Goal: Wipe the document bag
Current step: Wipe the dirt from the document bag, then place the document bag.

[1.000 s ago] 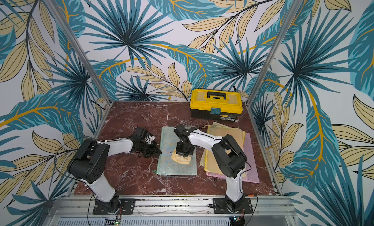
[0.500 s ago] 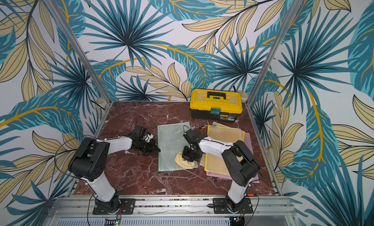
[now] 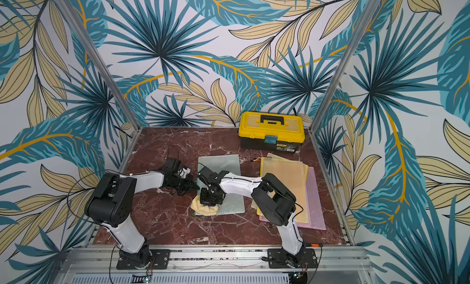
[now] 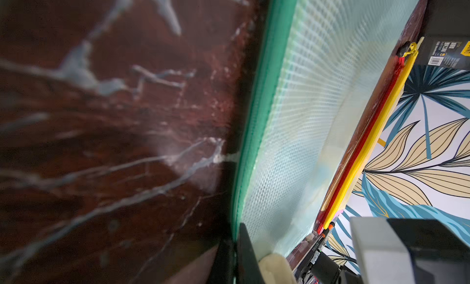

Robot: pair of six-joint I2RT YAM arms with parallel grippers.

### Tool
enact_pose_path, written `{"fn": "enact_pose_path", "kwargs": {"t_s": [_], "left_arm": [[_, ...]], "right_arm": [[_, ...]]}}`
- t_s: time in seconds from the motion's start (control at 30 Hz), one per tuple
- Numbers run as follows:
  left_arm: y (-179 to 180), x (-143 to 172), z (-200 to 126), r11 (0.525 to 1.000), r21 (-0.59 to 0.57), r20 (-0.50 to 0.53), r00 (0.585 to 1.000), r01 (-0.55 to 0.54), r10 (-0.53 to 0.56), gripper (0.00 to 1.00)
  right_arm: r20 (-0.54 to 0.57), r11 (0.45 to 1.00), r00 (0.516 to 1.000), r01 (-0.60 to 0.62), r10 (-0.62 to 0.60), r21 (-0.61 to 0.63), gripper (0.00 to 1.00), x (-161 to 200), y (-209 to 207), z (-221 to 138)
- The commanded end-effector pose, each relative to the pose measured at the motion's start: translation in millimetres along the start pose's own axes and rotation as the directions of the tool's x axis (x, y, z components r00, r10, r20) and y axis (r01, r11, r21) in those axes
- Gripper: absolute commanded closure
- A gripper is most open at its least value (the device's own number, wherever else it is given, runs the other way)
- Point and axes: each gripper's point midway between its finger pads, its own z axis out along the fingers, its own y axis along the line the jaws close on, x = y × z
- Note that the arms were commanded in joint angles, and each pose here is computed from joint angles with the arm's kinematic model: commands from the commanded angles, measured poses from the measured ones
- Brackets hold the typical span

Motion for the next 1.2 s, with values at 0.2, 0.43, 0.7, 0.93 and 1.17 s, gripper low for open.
{"fn": "enact_pose_path", "kwargs": {"t_s": [0.2, 0.43, 0.7, 0.93, 1.17], "left_arm": [[2, 3, -1, 1.000, 0.005, -0.010, 1.000, -0.025, 0.025, 1.00], [-24, -1, -43, 0.992, -0.063, 0.040, 0.993, -0.109, 0.112, 1.00], [-163, 22, -132, 0.910, 0.136, 0.166, 0.914, -0.392, 0.370, 1.00], [-287, 79, -129, 0.756, 0.356, 0.087, 0.825, -0.549, 0.558, 1.00], [-361, 116, -97, 0.635, 0.455, 0.056, 0.731, -0.625, 0.680, 1.00]], "right_arm": [[0.040, 0.917, 0.958, -0.282, 0.282, 0.282, 1.00, 18, -194, -46], [0.183, 0.961, 0.967, -0.212, 0.180, 0.177, 1.00, -23, -156, -113], [0.640, 0.995, 0.762, -0.083, 0.103, -0.061, 1.00, -65, -75, -303], [0.882, 0.978, 0.433, -0.163, 0.187, -0.127, 1.00, -32, -113, -419], [0.935, 0.970, 0.312, -0.222, 0.167, -0.099, 1.00, 6, -151, -456]]}}
